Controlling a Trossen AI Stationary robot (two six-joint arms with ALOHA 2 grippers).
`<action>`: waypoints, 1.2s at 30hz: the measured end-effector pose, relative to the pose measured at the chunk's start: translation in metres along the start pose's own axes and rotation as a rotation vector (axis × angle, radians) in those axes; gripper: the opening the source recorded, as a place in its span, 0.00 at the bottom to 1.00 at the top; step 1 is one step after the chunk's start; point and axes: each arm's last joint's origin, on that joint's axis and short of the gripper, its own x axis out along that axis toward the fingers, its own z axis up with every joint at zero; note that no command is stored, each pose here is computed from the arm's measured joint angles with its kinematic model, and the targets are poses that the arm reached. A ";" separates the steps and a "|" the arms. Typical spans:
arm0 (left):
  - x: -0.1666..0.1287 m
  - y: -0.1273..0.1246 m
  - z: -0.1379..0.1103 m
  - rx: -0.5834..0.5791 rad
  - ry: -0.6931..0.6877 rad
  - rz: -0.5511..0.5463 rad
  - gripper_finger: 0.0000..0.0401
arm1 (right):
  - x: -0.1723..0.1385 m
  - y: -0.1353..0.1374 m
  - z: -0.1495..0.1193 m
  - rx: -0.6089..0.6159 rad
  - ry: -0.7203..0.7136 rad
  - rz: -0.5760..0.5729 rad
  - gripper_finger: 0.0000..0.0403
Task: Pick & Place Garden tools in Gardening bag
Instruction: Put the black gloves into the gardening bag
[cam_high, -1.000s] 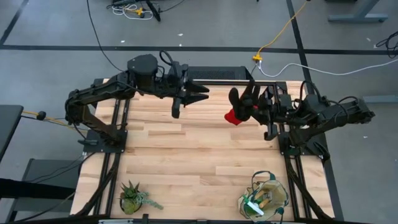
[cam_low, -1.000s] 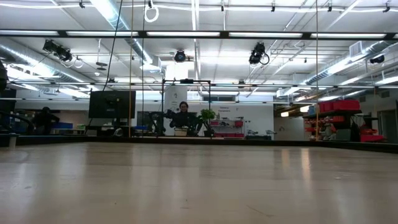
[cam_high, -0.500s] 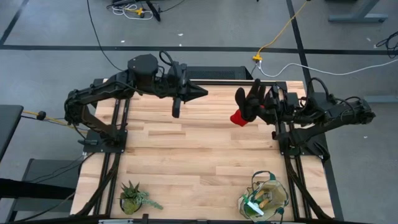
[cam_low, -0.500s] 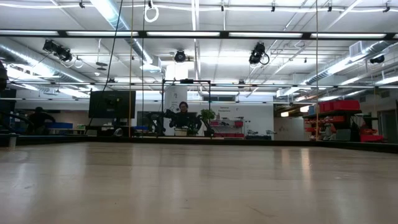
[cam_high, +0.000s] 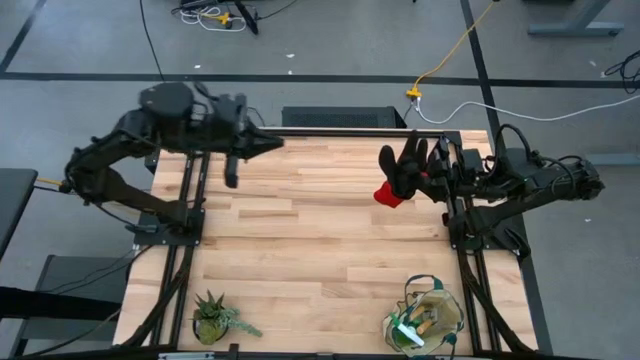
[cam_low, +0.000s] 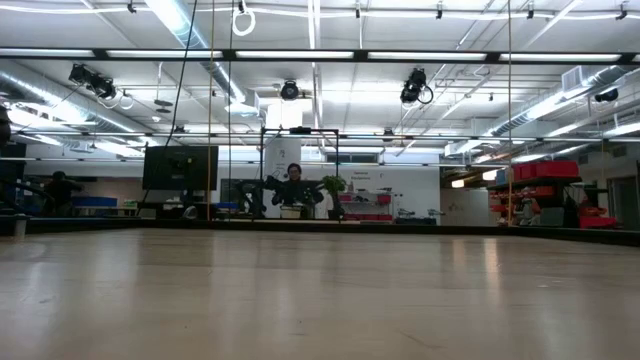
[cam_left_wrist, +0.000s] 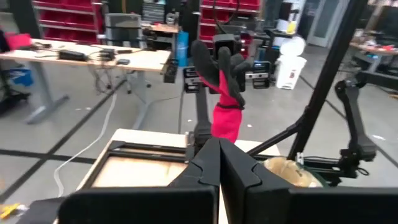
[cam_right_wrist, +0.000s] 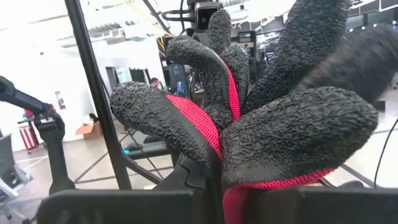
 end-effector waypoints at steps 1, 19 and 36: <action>-0.006 0.000 0.000 -0.004 0.001 0.016 0.01 | 0.000 0.000 0.000 -0.003 -0.001 0.001 0.08; -0.041 -0.001 0.000 0.054 0.025 0.043 0.01 | -0.012 0.000 -0.002 0.007 0.074 0.113 0.07; -0.039 -0.001 -0.002 0.051 0.035 0.047 0.01 | -0.026 0.013 -0.004 0.021 0.135 0.307 0.03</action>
